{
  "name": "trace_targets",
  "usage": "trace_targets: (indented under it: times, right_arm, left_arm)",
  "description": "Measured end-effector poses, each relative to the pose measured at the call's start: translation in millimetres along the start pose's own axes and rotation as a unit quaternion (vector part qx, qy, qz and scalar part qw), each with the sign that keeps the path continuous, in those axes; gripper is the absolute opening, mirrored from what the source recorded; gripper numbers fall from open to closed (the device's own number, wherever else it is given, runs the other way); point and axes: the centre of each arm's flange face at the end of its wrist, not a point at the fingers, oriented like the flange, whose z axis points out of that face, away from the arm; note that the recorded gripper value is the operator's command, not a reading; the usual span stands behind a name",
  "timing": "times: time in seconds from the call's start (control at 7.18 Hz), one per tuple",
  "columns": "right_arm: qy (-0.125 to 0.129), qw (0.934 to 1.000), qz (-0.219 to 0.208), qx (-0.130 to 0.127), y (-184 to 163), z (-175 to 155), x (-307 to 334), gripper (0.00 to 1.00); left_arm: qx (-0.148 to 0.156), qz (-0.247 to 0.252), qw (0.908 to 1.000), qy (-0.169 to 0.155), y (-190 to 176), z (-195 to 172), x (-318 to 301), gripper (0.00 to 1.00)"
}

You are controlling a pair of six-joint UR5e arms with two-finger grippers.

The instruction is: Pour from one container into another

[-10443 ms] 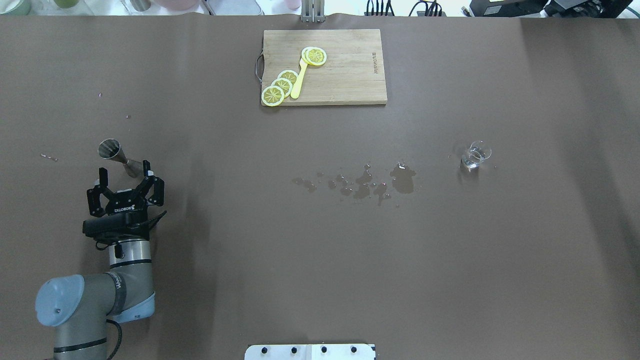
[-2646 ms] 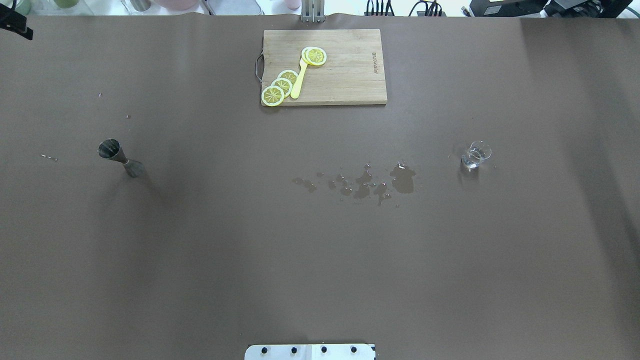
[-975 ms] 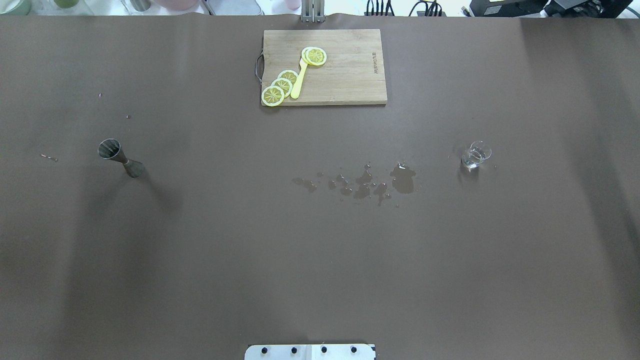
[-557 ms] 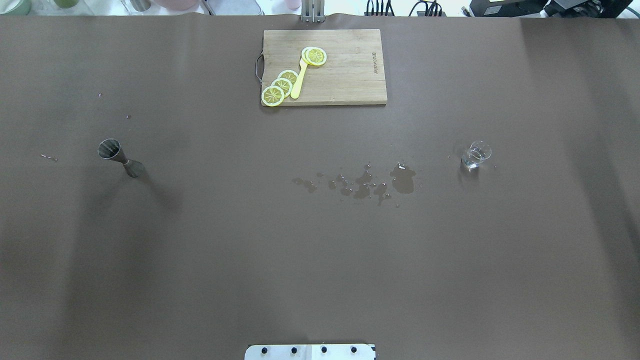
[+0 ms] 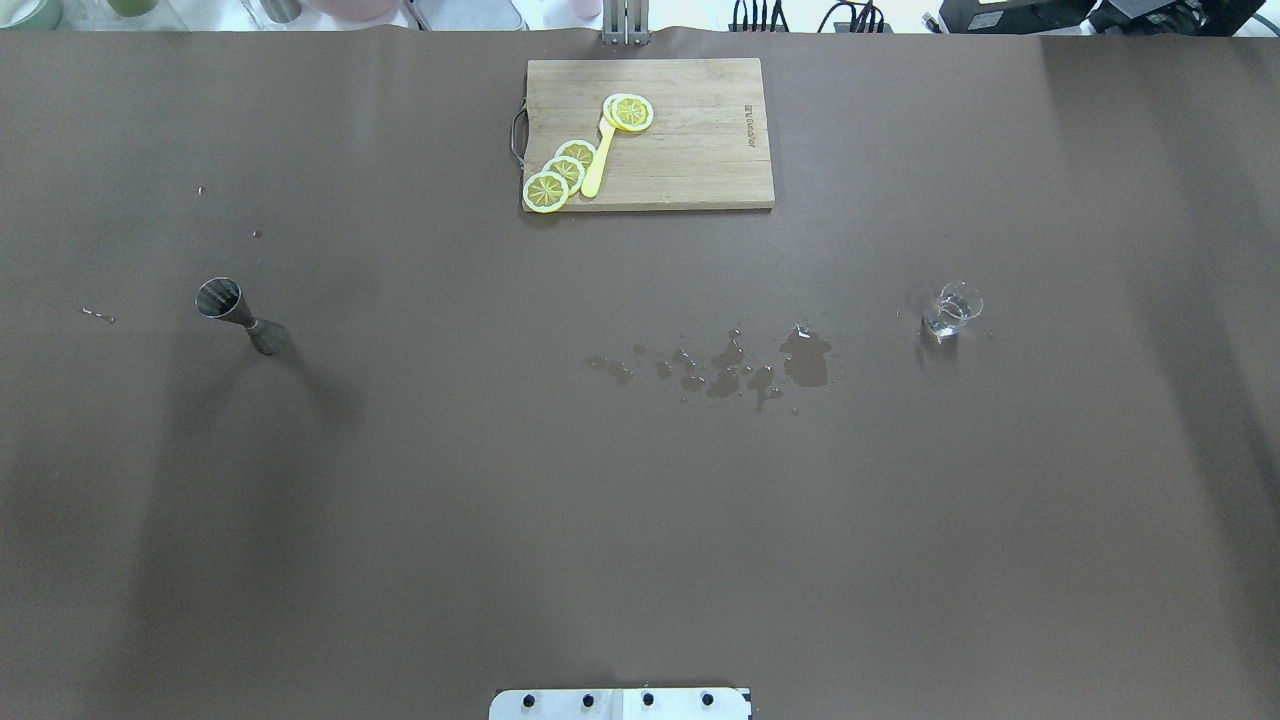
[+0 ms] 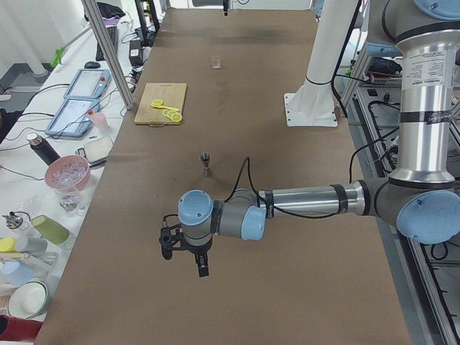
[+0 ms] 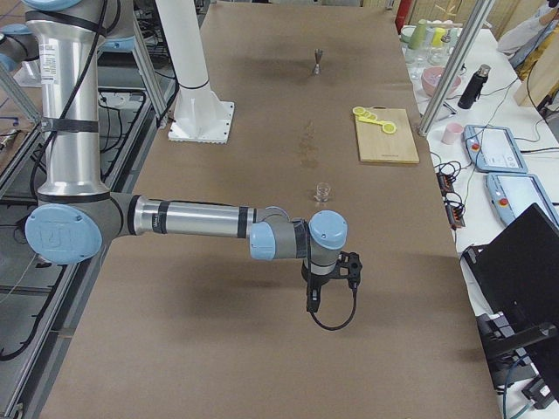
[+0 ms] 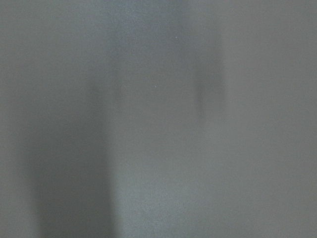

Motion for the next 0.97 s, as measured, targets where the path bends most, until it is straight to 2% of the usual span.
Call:
trace_targets:
  times: [0.97]
  right_arm:
    - [-0.004,0.9998,-0.014,0.011,-0.9,3.3,2.1,1.0]
  left_arm:
    - [0.005,0.007,0.9999,0.007,4.7,-7.5,7.5,0.99]
